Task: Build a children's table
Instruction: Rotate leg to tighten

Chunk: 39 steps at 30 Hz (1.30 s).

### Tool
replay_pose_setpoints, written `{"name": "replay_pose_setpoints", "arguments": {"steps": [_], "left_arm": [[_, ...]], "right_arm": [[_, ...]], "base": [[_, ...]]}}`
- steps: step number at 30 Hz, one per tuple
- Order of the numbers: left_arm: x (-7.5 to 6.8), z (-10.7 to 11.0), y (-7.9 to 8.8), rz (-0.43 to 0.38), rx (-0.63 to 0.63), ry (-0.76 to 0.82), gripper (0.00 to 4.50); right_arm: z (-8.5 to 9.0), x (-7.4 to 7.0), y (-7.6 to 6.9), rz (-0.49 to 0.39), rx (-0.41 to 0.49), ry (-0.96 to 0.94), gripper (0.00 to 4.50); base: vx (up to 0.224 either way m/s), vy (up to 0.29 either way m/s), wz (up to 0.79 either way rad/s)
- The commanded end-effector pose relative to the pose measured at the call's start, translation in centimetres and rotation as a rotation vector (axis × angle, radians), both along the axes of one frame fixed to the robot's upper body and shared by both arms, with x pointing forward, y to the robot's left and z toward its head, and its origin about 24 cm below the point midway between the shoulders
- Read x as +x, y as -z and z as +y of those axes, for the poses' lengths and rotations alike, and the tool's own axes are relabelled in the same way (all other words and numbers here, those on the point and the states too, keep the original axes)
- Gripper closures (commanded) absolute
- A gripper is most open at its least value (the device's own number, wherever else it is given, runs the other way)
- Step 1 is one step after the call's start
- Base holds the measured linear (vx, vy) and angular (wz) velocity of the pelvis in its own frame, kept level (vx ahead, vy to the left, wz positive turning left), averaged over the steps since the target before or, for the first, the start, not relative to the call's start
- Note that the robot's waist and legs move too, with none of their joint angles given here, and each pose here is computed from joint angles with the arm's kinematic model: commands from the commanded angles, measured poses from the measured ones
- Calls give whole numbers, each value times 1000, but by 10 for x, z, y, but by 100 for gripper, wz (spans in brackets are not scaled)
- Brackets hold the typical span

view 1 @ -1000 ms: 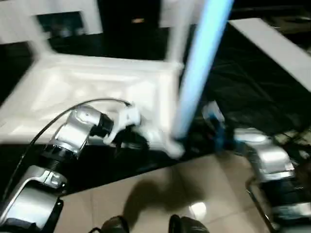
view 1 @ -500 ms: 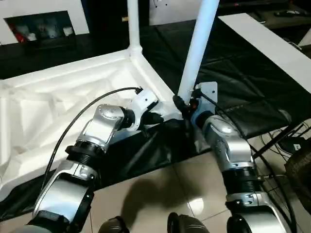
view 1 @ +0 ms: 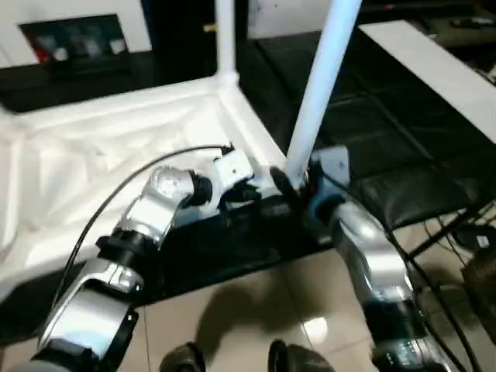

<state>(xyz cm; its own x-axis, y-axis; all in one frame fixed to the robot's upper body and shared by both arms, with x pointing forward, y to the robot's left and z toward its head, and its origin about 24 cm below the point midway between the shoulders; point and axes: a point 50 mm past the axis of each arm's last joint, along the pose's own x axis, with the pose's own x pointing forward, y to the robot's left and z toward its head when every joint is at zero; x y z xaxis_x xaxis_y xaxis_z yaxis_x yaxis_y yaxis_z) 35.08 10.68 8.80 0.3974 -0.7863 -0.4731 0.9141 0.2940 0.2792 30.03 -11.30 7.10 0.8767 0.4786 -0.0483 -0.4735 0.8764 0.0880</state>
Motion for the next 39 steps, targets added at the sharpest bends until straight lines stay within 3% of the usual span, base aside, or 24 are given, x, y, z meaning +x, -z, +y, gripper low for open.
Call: {"name": "replay_pose_setpoints", "arguments": {"steps": [1, 3, 5, 8, 12, 14, 16, 19, 22, 23, 25, 27, 30, 33, 39], "left_arm": [[5, 0, -13, -76, 0, 43, 450], [6, 2, -14, -88, 9, 53, 450], [9, 6, -18, -146, 38, 70, 407], [13, 11, -23, -205, 59, 65, 391], [15, 16, -28, -224, 39, 37, 354], [21, 26, -32, -302, 84, -50, 348], [22, 30, -33, -327, 88, -87, 331], [24, 38, -44, -353, -66, -223, 305], [15, 46, -52, -293, -390, -426, 295], [13, 47, -51, -271, -421, -453, 283], [-9, 51, -38, -192, -506, -583, 262], [-29, 52, -31, -172, -558, -639, 259], [-54, 46, -22, -140, -611, -686, 226], [-90, 47, -13, -146, -652, -790, 208], [-126, 56, -7, -127, -614, -963, 163]], "right_arm": [[-10, -16, -3, -26, 0, -48, 22], [-13, -22, 0, -17, -11, -61, 4], [-22, -35, 6, 10, -32, -83, 0], [-29, -45, 10, 17, -58, -70, 0], [-31, -49, 9, 23, -49, -55, 0], [-29, -50, 6, 17, -39, -54, 0], [-29, -50, 5, 13, -38, -50, 0], [-25, -52, 3, 20, -10, -50, 0], [-19, -55, 3, 87, 3, -67, 0], [-18, -56, 3, 97, -1, -72, 0], [-11, -60, 4, 153, -57, -110, 0], [-6, -63, 4, 184, -73, -155, 0], [-2, -64, 0, 146, -78, -204, 0], [4, -66, -2, 122, -60, -251, 0], [11, -67, -7, 113, -44, -290, 0]], "base": [[0, 0, 0], [0, 0, 0], [0, 0, 0], [0, 0, 0], [0, 0, 0], [0, 0, 0], [0, 0, 0], [0, 0, 0], [0, 0, 0], [0, 0, 0], [0, 0, 0], [0, 0, 0], [0, 0, 0], [0, 0, 0], [2, -12, 40]]}}
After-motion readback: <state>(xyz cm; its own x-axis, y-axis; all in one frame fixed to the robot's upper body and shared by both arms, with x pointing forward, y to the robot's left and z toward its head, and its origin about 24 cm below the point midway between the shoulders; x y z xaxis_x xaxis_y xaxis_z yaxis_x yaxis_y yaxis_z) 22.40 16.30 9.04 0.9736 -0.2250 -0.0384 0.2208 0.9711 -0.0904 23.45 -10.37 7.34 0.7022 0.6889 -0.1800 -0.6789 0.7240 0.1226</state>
